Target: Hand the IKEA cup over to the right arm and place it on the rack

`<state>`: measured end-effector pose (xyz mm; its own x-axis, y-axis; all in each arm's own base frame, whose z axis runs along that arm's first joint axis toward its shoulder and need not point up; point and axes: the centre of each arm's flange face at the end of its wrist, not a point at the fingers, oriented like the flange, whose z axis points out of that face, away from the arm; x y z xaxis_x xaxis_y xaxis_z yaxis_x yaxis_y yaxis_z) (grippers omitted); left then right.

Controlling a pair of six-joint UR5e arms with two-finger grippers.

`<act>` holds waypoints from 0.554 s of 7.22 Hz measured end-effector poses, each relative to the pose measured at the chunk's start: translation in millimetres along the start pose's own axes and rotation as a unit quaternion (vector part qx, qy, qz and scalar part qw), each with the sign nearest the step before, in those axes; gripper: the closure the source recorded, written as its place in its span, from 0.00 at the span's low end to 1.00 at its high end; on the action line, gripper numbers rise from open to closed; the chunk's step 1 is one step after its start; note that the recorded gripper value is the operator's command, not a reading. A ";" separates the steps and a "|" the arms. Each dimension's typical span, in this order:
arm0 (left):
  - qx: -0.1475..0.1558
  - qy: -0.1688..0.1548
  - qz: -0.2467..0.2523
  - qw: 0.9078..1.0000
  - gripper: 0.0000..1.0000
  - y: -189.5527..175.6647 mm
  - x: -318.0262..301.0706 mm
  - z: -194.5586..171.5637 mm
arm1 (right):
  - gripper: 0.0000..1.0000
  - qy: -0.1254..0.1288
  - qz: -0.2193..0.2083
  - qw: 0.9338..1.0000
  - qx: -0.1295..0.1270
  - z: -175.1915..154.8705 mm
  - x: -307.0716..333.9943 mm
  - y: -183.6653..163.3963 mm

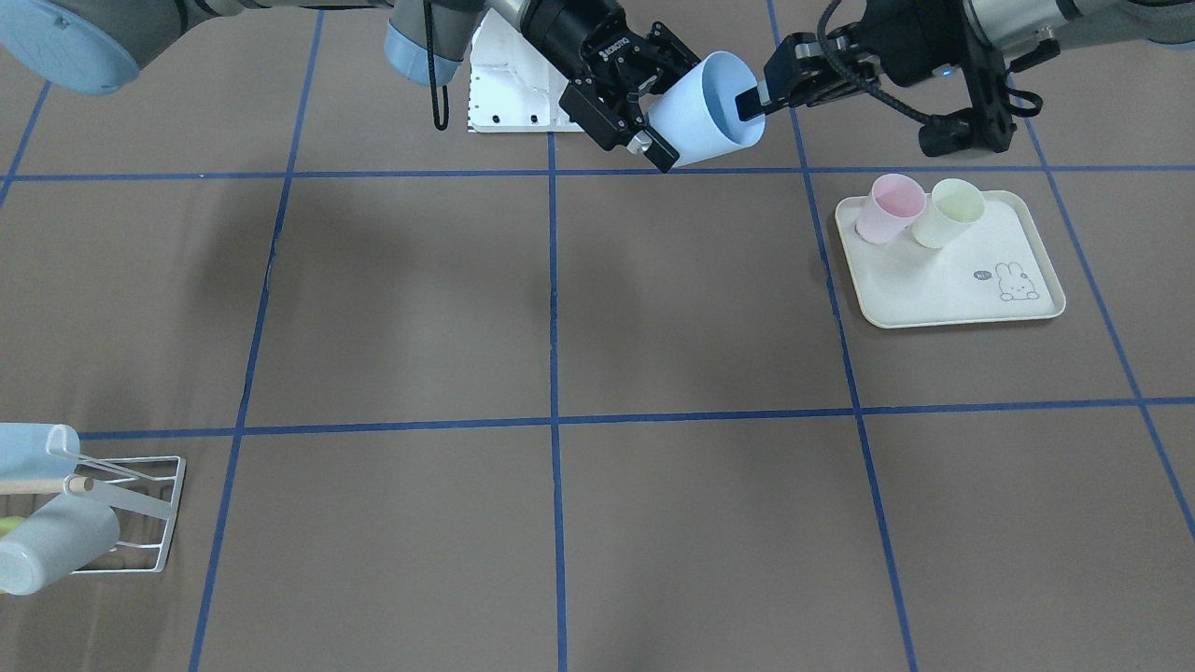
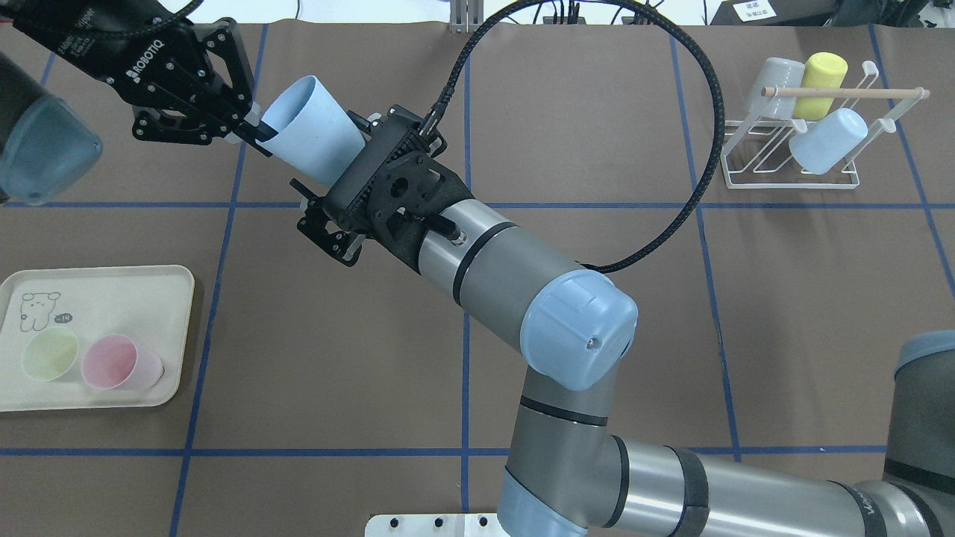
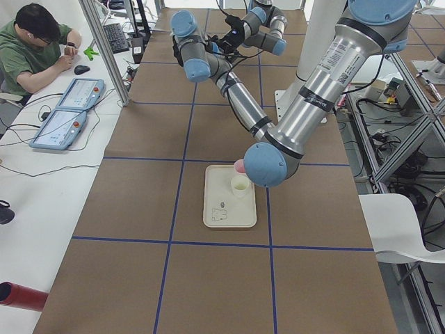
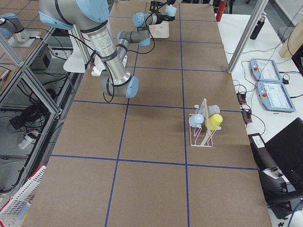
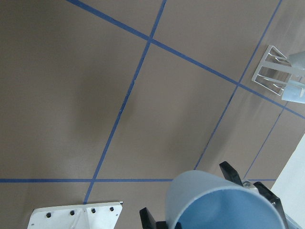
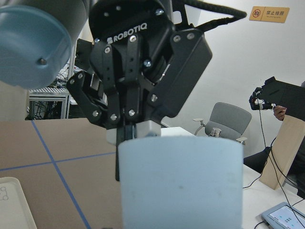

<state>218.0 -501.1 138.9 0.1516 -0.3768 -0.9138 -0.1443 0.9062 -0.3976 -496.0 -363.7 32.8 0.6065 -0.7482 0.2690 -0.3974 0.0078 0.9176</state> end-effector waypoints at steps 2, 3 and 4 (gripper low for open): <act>0.000 0.000 0.000 1.000 1.00 0.1 0.1 0.0 | 0.23 0.000 -0.001 1.000 0.000 -0.5 0.3 0.0; 0.000 0.000 0.000 1.000 1.00 0.1 0.2 0.0 | 0.32 0.000 -0.005 1.000 0.000 -0.6 0.6 0.3; 0.000 0.000 0.001 1.000 0.94 0.1 0.2 0.0 | 0.38 0.001 -0.008 1.000 -0.001 -0.7 0.8 0.4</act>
<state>218.0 -501.0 138.7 0.1512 -0.3754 -0.9145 -0.1446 0.9067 -0.3961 -495.2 -363.8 33.5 0.6144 -0.7468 0.2544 -0.3863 -0.0036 0.9224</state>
